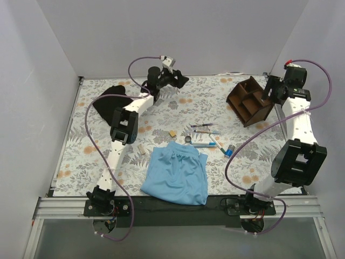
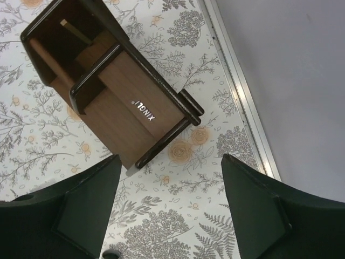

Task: Sort the stationery into containers
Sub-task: Move the storage box to the center of the board.

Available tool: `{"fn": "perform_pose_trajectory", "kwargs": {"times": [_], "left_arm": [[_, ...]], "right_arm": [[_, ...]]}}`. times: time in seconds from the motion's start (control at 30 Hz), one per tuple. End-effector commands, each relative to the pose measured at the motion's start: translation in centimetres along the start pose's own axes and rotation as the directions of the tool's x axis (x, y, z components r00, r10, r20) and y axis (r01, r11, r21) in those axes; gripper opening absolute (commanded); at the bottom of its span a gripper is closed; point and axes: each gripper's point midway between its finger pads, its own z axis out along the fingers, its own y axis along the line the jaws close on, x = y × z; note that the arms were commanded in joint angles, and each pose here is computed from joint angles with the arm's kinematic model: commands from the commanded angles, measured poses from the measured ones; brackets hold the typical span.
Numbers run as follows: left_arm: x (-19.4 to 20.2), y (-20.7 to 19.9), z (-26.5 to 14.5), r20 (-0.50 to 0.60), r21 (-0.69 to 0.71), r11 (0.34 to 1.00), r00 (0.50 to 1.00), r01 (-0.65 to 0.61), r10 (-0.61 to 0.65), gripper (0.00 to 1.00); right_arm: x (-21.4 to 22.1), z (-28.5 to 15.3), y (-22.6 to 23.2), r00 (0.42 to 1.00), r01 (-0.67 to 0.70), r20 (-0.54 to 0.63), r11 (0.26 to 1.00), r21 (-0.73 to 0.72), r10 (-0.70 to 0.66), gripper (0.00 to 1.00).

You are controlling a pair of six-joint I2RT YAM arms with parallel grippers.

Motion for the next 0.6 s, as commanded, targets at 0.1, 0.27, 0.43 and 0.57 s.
{"fn": "perform_pose_trajectory", "kwargs": {"times": [0.1, 0.27, 0.43, 0.57], "left_arm": [[-0.2, -8.6, 3.9, 0.097, 0.139, 0.989, 0.995, -0.046, 0.032, 0.73], [0.0, -9.7, 1.6, 0.061, 0.122, 0.992, 0.998, 0.011, -0.018, 0.73], [0.8, -10.0, 0.4, 0.007, 0.144, 0.989, 0.999, 0.044, -0.046, 0.72], [0.5, -9.5, -0.5, -0.008, 0.137, 0.988, 0.997, 0.075, -0.075, 0.72]], "right_arm": [[-1.5, 4.6, 1.9, 0.991, 0.118, -0.048, 0.978, -0.170, -0.128, 0.51], [-2.7, 6.4, 2.1, 0.976, 0.208, -0.027, 0.958, -0.199, -0.218, 0.52], [-3.4, 8.1, 1.6, 0.963, 0.261, -0.020, 0.948, -0.182, -0.269, 0.50], [-3.0, 9.9, 1.9, 0.950, 0.296, -0.036, 0.930, -0.216, -0.310, 0.33]]}}
